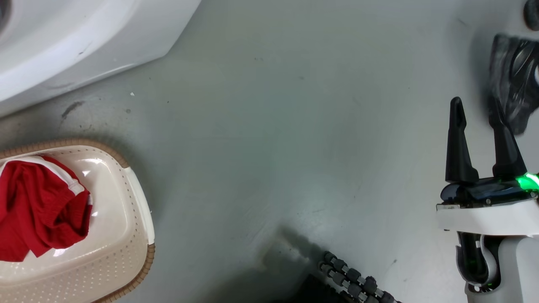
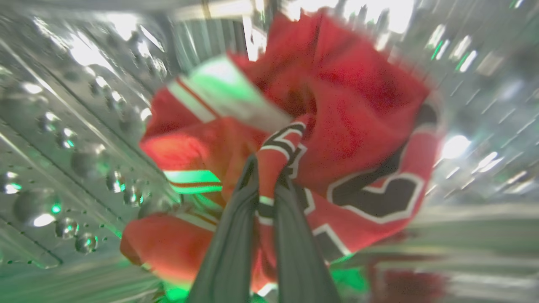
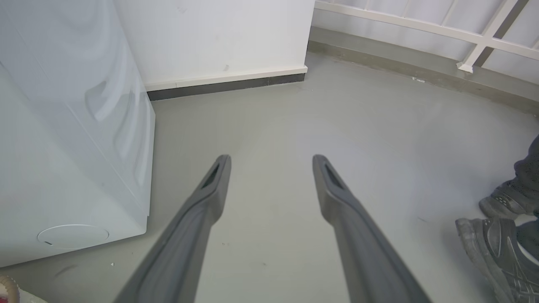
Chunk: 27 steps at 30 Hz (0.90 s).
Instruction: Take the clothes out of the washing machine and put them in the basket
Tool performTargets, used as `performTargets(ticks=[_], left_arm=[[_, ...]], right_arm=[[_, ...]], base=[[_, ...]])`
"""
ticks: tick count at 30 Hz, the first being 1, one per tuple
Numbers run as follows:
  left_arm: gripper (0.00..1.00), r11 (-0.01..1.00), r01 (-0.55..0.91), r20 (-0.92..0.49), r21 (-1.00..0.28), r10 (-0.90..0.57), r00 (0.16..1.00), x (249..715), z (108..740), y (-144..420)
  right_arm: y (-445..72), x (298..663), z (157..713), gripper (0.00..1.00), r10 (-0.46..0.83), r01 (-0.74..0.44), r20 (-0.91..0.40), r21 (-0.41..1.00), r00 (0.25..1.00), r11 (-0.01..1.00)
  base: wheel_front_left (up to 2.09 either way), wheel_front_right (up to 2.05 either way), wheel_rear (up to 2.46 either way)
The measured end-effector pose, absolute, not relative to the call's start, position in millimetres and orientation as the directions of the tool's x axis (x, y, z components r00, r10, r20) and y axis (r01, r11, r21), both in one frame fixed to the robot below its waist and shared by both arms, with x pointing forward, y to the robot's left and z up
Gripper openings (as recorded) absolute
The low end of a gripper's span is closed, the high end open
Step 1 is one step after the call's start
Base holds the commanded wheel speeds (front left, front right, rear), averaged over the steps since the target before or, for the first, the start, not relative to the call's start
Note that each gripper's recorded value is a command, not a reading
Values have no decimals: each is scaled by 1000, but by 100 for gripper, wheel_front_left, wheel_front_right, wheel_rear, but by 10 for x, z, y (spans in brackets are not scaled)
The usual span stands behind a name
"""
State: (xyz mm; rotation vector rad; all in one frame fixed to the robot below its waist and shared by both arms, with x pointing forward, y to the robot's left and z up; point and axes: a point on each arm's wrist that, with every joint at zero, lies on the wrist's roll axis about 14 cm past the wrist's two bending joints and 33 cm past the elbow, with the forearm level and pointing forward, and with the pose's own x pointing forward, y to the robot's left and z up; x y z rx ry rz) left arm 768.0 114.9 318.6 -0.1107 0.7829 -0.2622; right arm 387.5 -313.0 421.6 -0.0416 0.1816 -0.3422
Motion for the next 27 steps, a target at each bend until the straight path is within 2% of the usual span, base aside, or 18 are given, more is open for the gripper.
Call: performTargets(ticks=[2,13,16,25,27], left_arm=[[0,957,174,-636,-231,-284,717,7717,3294,1150],[0,945,222,-439,-241,-310,843,7423,3770,1104],[0,942,276,-396,-189,-330,857,7206,3842,1061],[0,934,327,-199,-142,-350,915,6602,4296,1183],[0,931,344,-118,-125,-358,926,6373,4607,1241]], right_arm=[[-3138,3891,4274,100,-335,325,-154,-82,930,942],[-3188,3913,4651,100,-328,321,-42,-124,944,939],[-3170,3878,4699,100,-322,315,-30,-132,946,940],[-2962,3935,4866,100,-253,254,25,-123,967,959],[-2845,3963,4995,100,-217,224,66,-106,974,969]], base=[[0,0,0],[0,0,0],[0,0,0],[0,0,0],[0,0,0]])
